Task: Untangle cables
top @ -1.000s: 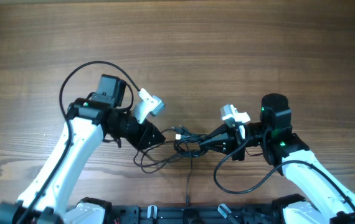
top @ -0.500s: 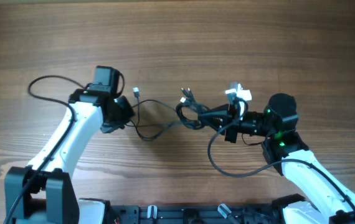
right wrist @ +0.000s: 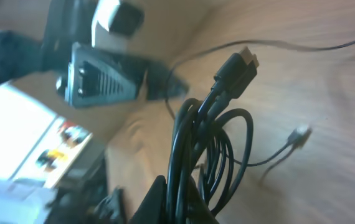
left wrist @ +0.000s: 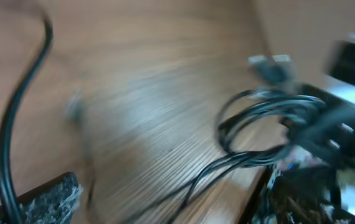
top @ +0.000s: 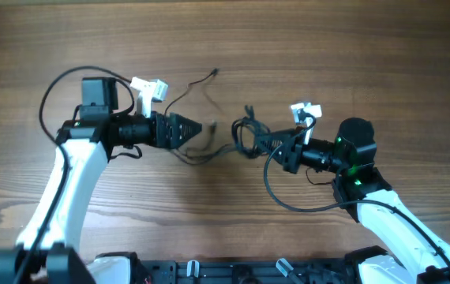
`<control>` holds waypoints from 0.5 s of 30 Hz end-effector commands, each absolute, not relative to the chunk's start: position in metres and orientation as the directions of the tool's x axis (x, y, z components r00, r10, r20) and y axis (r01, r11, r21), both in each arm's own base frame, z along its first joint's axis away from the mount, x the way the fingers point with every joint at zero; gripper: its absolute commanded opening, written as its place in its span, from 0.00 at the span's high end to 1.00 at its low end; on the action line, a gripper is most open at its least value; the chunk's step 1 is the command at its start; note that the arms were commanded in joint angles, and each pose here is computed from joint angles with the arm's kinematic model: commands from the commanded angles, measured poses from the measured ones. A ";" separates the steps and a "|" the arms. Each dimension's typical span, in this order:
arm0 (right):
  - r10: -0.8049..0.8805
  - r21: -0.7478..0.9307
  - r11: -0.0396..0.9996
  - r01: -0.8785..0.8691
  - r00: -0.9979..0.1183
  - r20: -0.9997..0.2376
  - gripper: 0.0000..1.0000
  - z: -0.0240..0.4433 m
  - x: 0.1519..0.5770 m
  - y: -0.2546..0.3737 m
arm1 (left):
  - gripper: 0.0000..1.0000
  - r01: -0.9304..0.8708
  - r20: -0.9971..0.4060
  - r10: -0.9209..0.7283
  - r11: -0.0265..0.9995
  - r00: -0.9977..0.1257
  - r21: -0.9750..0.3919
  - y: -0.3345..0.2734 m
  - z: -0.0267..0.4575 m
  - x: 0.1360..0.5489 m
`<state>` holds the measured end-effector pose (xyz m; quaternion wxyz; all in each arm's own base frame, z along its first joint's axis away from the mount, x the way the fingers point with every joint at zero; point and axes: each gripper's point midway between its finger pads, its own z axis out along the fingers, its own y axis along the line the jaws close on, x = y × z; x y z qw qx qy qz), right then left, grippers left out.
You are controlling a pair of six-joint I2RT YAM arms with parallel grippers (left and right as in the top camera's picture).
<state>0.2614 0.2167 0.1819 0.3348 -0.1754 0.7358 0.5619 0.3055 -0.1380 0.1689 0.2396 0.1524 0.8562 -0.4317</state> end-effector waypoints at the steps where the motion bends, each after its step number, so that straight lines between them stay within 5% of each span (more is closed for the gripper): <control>1: 0.015 0.703 0.127 -0.700 -0.707 -0.707 0.96 0.198 0.228 0.230 | 0.00 0.746 -0.754 0.181 0.407 -0.632 -0.527 -0.160 0.201 0.289; 3: 0.019 0.710 0.123 -0.693 -0.714 -0.700 0.96 0.200 0.229 0.230 | 0.00 0.772 -0.767 0.224 0.412 -0.601 -0.484 -0.162 0.195 0.288; 5: 0.033 0.723 0.154 -0.673 -0.728 -0.685 0.96 0.196 0.233 0.229 | 0.00 0.713 -0.743 0.227 0.550 -0.629 -0.435 -0.141 0.183 0.307; 6: 0.048 0.735 0.187 -0.652 -0.741 -0.670 0.96 0.191 0.238 0.228 | 0.00 0.478 -0.638 0.103 0.754 -0.763 -0.451 -0.105 0.164 0.330; 8: 0.082 0.743 0.249 -0.621 -0.751 -0.655 0.96 0.184 0.249 0.225 | 0.00 -0.111 -0.445 -0.246 0.945 -0.861 -0.309 -0.021 0.124 0.336; 10: 0.139 0.760 0.313 -0.569 -0.764 -0.630 0.96 0.180 0.262 0.221 | 0.00 -0.656 -0.315 -0.658 0.743 -0.684 -0.131 0.042 0.101 0.293; 12: 0.151 0.767 0.321 -0.555 -0.770 -0.620 0.96 0.179 0.264 0.220 | 0.00 -0.676 -0.235 -0.692 0.720 -0.682 -0.158 0.031 0.097 0.282; 13: 0.147 0.767 0.317 -0.558 -0.770 -0.620 0.96 0.179 0.263 0.220 | 0.00 -0.522 -0.184 -0.592 0.791 -0.784 -0.319 -0.004 0.103 0.295; 14: 0.135 0.764 0.304 -0.569 -0.768 -0.626 0.96 0.180 0.260 0.221 | 0.00 -0.233 -0.212 -0.385 0.826 -0.898 -0.513 -0.048 0.121 0.305; 15: 0.106 0.749 0.281 -0.600 -0.756 -0.646 0.96 0.182 0.255 0.223 | 0.00 0.130 -0.343 -0.150 0.730 -0.927 -0.671 -0.093 0.152 0.304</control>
